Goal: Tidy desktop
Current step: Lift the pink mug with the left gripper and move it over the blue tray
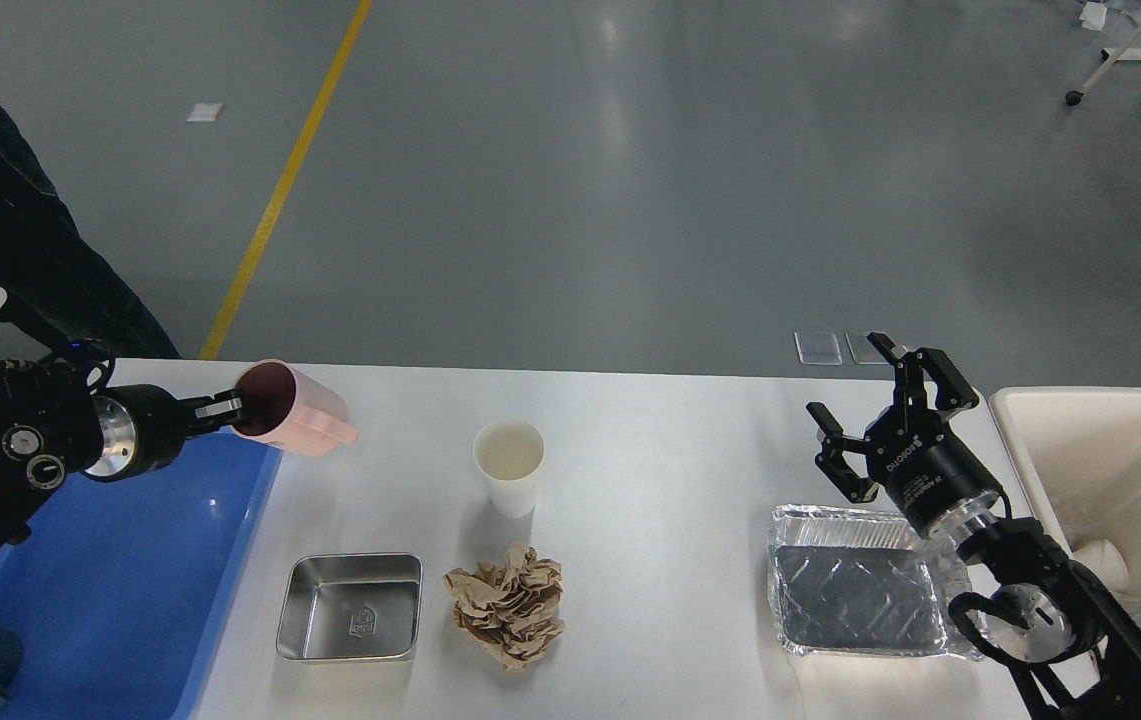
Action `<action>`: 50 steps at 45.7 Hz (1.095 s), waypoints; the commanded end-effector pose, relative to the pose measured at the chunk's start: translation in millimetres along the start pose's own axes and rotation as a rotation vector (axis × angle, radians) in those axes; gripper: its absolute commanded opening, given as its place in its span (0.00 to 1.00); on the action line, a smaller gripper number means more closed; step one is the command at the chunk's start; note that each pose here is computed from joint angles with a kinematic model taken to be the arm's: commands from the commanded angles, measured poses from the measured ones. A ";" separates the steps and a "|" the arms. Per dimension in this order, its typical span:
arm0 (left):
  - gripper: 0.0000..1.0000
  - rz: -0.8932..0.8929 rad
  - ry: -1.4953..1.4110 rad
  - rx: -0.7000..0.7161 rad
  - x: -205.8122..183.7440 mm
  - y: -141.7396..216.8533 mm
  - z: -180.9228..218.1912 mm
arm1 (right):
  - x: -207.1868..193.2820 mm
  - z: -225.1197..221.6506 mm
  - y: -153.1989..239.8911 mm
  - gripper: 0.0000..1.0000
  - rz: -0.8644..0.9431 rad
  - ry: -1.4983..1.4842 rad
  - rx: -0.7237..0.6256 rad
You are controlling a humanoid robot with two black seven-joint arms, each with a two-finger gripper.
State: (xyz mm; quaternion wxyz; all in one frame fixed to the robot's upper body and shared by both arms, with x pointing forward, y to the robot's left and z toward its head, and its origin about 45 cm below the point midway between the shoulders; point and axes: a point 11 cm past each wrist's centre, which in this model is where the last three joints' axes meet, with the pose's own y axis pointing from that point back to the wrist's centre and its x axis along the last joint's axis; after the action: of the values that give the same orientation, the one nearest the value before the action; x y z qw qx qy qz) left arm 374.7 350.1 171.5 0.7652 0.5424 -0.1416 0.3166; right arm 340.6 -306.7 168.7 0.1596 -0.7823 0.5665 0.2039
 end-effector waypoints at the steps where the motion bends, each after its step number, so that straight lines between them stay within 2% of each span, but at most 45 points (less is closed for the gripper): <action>1: 0.00 0.031 -0.051 0.012 18.5 24.6 -5.6 | -0.2 -0.3 -0.4 1.00 -0.001 0.001 0.001; 6: 0.00 0.037 -0.082 0.013 26.3 51.4 -10.5 | -0.2 -0.3 -0.4 1.00 -0.001 0.001 0.001; 12: 0.00 0.025 -0.076 0.078 29.7 85.7 -41.6 | 0.6 -1.2 -0.5 1.00 0.000 0.004 0.000; 23: 0.00 0.016 -0.076 0.140 42.1 120.2 -64.1 | -0.6 -2.1 -1.6 1.00 -0.004 0.004 0.002; 50: 0.00 -0.184 0.006 0.253 -69.6 119.8 -129.1 | -1.6 0.8 -1.7 1.00 -0.010 0.012 -0.014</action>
State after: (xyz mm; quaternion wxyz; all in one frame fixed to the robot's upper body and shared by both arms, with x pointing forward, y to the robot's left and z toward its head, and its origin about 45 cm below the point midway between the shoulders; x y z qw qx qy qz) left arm 247.3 464.6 190.4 0.7224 0.6371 -0.0673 0.2604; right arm 341.2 -304.2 168.7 0.1522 -0.7874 0.5620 0.2025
